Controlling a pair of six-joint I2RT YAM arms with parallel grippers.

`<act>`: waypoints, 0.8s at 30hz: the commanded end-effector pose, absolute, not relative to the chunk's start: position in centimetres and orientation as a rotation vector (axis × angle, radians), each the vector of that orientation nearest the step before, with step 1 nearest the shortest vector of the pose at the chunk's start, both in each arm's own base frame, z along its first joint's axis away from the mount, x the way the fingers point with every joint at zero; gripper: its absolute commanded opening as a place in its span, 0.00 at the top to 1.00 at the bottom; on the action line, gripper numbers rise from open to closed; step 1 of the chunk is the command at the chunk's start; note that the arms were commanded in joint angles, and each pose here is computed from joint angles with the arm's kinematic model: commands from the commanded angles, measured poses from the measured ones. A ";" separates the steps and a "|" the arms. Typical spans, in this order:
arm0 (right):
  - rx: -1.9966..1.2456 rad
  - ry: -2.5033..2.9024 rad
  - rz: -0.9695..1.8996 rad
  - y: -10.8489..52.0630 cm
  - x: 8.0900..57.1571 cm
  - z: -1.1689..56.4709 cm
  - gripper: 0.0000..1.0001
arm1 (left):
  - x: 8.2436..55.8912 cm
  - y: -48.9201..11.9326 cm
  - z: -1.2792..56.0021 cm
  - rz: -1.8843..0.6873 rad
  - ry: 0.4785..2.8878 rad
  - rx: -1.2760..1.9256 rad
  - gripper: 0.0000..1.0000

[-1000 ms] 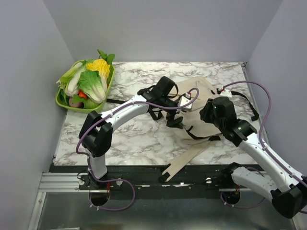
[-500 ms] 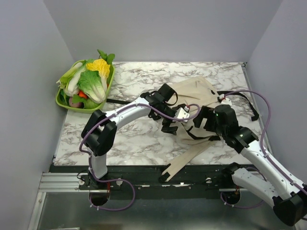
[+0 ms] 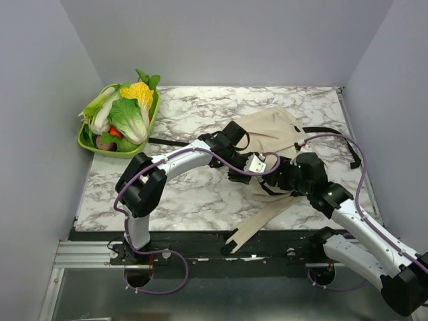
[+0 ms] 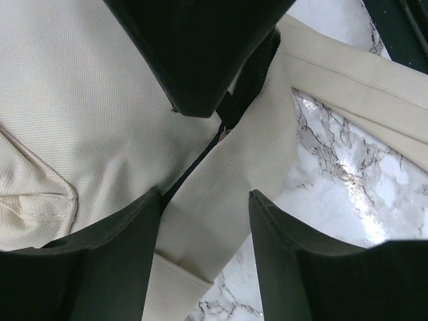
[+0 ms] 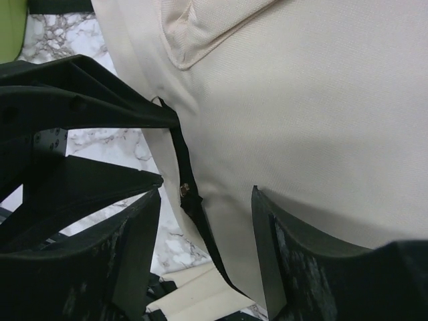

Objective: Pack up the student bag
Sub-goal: Zip the student bag at the center of the board.

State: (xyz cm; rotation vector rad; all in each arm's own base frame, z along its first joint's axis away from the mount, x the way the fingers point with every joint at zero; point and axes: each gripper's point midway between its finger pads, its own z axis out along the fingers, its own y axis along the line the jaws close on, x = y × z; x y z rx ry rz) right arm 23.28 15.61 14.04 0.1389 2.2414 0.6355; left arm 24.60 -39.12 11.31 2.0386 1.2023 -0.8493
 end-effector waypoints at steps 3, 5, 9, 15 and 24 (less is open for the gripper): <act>0.136 2.224 0.753 17.3 23.4 13.8 0.37 | 25.0 -40.0 11.1 -0.834 1.193 2.011 0.41; 0.153 2.216 0.751 17.2 23.5 13.7 0.39 | 25.1 -40.1 11.2 -0.842 1.206 1.998 0.45; 0.180 2.214 0.764 17.3 23.7 13.1 0.45 | 25.1 -40.3 11.2 -0.856 1.227 1.985 0.46; 0.196 2.239 0.784 17.9 23.8 12.3 0.59 | 25.5 -40.4 11.4 -0.846 1.245 1.974 0.50; 0.222 2.196 0.770 17.0 23.4 13.9 0.96 | 25.2 -40.1 11.5 -0.857 1.260 1.989 0.49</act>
